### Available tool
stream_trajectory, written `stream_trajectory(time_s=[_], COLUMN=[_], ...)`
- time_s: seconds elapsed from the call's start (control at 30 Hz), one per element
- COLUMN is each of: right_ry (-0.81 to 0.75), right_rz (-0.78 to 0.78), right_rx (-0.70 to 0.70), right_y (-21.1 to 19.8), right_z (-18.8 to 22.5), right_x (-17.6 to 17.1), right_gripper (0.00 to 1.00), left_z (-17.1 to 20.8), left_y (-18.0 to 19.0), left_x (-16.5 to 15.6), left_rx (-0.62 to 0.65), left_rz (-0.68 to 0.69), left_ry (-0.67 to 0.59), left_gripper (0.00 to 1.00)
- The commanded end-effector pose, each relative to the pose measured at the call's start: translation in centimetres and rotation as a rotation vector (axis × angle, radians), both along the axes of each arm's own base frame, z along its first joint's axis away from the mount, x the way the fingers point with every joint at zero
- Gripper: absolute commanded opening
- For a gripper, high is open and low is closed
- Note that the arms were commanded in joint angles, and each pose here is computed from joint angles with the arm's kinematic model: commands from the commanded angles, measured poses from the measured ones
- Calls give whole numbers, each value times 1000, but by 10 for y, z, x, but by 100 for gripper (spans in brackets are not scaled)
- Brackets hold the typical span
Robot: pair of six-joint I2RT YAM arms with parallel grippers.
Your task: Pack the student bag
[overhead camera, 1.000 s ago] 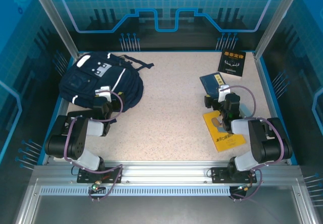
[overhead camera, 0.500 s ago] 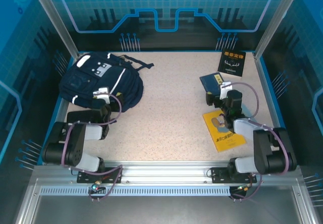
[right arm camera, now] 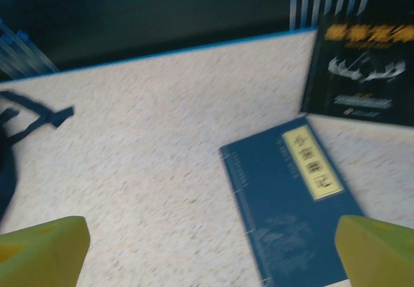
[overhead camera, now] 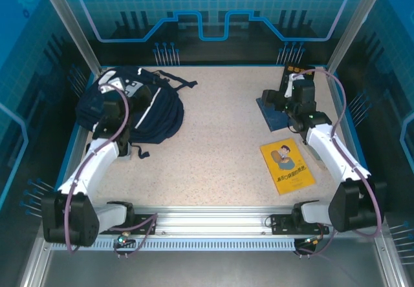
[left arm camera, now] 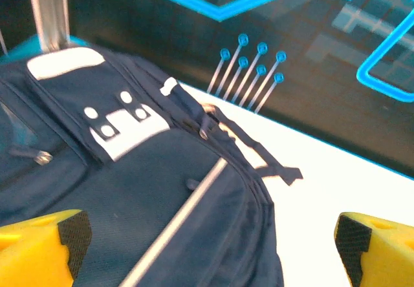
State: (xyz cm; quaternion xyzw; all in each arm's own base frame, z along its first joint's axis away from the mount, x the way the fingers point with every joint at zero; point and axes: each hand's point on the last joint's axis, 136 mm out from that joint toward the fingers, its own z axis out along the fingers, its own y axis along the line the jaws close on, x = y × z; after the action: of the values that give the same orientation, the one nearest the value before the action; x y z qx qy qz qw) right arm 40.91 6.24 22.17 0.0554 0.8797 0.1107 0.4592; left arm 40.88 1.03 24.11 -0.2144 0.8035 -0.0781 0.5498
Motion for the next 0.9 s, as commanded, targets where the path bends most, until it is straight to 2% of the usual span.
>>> stream_trajectory(time_s=[0.0, 0.2, 0.33, 0.5, 0.53, 0.63, 0.87], right_ry=[230, 297, 332, 380, 387, 404, 370], right_rz=[129, 244, 282, 311, 304, 246, 151], right_rx=[135, 159, 164, 174, 174, 157, 96], right_y=[44, 89, 110, 129, 129, 121, 92], right_z=[-40, -52, -62, -75, -78, -82, -75], right_x=[-22, -23, -28, -34, -35, -35, -33], right_gripper=[93, 93, 94, 94, 95, 95, 97], left_z=[-59, -102, -136, -167, -172, -189, -212], left_y=[-23, -34, -38, -62, -71, -104, -196], left_x=[4, 55, 85, 111, 115, 107, 53], left_rx=[-140, -169, -185, -156, -150, -160, -60], left_rz=[-40, -9, 14, -56, -88, -185, -409], left_ry=[269, 442, 543, 629, 650, 731, 832], left_gripper=[99, 98, 91, 90, 87, 80, 80])
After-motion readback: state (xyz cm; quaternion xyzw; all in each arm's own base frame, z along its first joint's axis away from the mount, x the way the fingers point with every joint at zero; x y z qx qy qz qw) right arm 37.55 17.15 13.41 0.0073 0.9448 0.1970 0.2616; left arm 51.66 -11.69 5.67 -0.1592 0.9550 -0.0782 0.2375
